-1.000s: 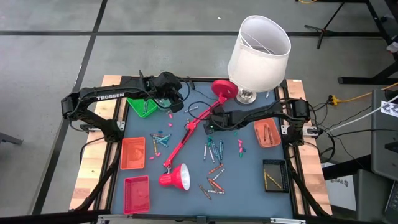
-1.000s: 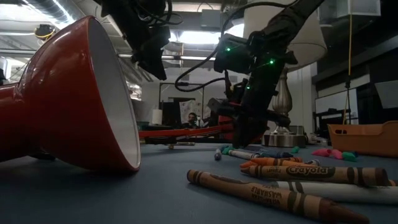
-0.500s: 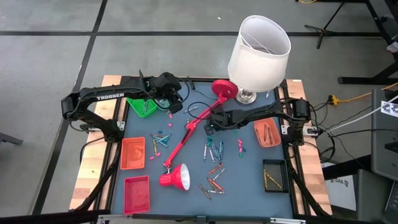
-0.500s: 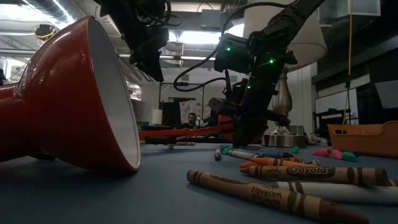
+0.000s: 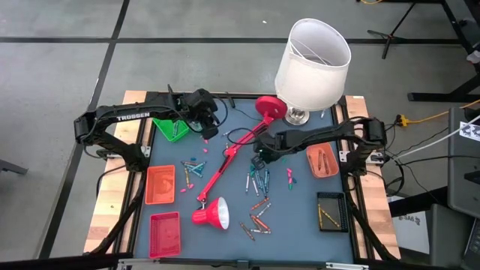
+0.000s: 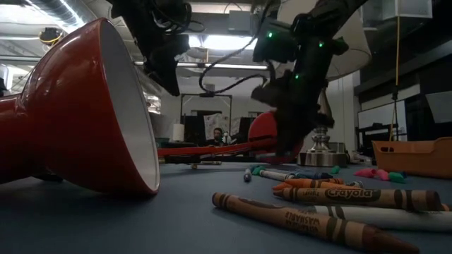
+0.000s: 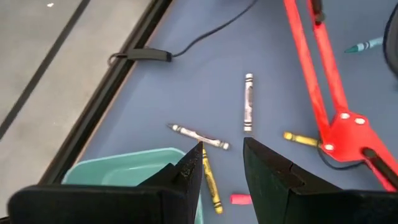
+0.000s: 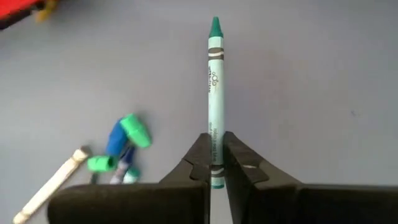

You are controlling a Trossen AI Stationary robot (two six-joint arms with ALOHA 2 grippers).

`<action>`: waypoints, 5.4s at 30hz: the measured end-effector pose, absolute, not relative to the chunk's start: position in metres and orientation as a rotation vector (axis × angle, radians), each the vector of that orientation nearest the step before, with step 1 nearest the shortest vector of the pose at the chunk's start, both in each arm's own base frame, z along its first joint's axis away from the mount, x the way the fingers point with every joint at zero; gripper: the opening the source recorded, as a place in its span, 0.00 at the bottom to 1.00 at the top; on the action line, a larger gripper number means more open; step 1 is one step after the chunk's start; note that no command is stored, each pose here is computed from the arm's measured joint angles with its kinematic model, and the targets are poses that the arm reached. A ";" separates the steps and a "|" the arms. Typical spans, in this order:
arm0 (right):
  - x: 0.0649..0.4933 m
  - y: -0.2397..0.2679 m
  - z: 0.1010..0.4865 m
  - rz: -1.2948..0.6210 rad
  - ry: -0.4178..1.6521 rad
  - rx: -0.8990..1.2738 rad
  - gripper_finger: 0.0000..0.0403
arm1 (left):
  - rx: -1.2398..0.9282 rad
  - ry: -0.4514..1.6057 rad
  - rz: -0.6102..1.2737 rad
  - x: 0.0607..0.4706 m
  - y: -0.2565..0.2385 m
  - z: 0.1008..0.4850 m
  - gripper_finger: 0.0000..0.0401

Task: Sort crayons
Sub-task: Put the green crayon into the green bin

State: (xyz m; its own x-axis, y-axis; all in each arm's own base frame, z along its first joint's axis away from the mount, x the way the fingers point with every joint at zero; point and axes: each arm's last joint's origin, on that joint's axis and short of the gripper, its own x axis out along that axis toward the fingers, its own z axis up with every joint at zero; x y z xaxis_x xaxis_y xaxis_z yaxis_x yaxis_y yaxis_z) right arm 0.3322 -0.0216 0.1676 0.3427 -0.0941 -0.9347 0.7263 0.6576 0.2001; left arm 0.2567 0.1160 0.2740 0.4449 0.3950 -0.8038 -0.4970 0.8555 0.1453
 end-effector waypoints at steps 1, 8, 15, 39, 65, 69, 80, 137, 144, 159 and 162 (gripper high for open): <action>0.331 -0.021 0.172 -0.571 1.095 0.674 0.05 | -0.121 0.962 0.543 0.257 0.115 0.274 0.25; 0.323 -0.020 0.204 -0.457 1.025 0.595 0.05 | -0.094 0.963 0.410 0.261 0.107 0.274 0.25; 0.328 -0.022 0.227 -0.355 0.866 0.443 0.05 | 0.042 0.950 0.240 0.269 0.092 0.275 0.25; 0.353 -0.023 0.256 -0.146 0.507 0.115 0.05 | 0.265 0.797 0.088 0.289 0.061 0.286 0.25; 0.353 -0.023 0.256 -0.123 0.511 0.030 0.05 | 0.232 0.739 -0.012 0.292 0.057 0.288 0.25; 0.353 -0.023 0.256 -0.114 0.513 -0.007 0.05 | 0.226 0.732 -0.011 0.293 0.057 0.288 0.25; 0.353 -0.023 0.256 -0.113 0.513 -0.009 0.05 | 0.212 0.676 -0.056 0.296 0.056 0.292 0.25; 0.349 -0.021 0.249 -0.070 0.603 0.009 0.40 | 0.120 1.236 0.457 0.215 0.074 0.290 0.04; 0.347 -0.021 0.247 -0.069 0.626 0.009 0.40 | -0.178 1.420 0.730 0.185 0.089 0.283 0.04; 0.347 -0.021 0.247 -0.069 0.626 0.005 0.41 | -0.441 1.327 1.032 0.167 0.121 0.283 0.04; 0.347 -0.021 0.247 -0.069 0.626 0.005 0.41 | -0.474 1.313 1.053 0.166 0.123 0.283 0.04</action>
State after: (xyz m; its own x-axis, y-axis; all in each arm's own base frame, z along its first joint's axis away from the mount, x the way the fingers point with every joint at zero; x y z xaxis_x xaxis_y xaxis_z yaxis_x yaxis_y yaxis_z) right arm 0.3474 -0.0211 0.2472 0.8079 -0.0627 -0.5860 0.0659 0.9977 -0.0159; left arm 0.1657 0.1226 0.2826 -0.0903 0.3536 -0.9310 -0.8324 0.4864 0.2655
